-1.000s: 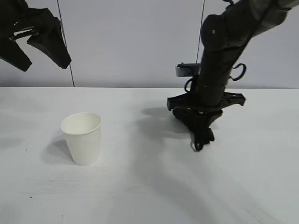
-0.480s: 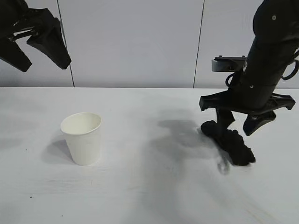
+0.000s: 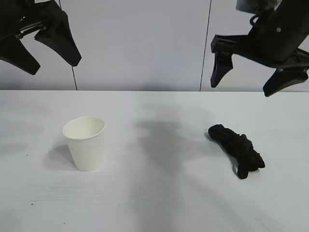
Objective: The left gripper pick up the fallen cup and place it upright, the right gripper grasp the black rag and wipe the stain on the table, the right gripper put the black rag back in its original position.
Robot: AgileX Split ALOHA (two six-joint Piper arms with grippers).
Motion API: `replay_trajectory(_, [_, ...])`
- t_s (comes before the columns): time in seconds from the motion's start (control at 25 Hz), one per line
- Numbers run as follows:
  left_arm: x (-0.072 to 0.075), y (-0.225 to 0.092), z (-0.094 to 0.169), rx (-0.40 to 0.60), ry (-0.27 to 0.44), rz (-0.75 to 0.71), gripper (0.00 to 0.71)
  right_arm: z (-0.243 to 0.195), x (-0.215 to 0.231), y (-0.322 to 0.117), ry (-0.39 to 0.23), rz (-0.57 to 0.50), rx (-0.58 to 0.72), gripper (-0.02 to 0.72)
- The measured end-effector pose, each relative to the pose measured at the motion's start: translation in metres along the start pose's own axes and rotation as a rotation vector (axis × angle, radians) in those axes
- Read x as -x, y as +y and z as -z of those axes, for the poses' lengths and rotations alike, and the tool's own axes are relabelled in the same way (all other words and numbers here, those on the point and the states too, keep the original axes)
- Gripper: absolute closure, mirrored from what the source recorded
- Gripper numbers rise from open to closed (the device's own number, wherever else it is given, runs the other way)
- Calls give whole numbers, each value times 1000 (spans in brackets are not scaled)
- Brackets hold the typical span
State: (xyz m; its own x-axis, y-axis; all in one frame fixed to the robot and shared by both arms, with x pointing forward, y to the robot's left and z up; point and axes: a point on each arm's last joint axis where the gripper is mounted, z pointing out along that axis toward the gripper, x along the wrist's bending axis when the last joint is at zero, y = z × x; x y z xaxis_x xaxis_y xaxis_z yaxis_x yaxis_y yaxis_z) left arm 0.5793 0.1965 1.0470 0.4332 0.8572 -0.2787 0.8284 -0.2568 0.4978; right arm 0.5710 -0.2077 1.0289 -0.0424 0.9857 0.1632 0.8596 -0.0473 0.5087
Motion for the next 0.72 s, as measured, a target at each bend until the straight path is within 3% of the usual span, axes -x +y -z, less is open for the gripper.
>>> replay_trajectory(0.2, [0,0,0,2,-1,1,16,9,-3,0,29,-14,6,9])
replay_trajectory(0.72, [0,0,0,2,-1,1,16,8,-2,-3,31,-25,-22,9])
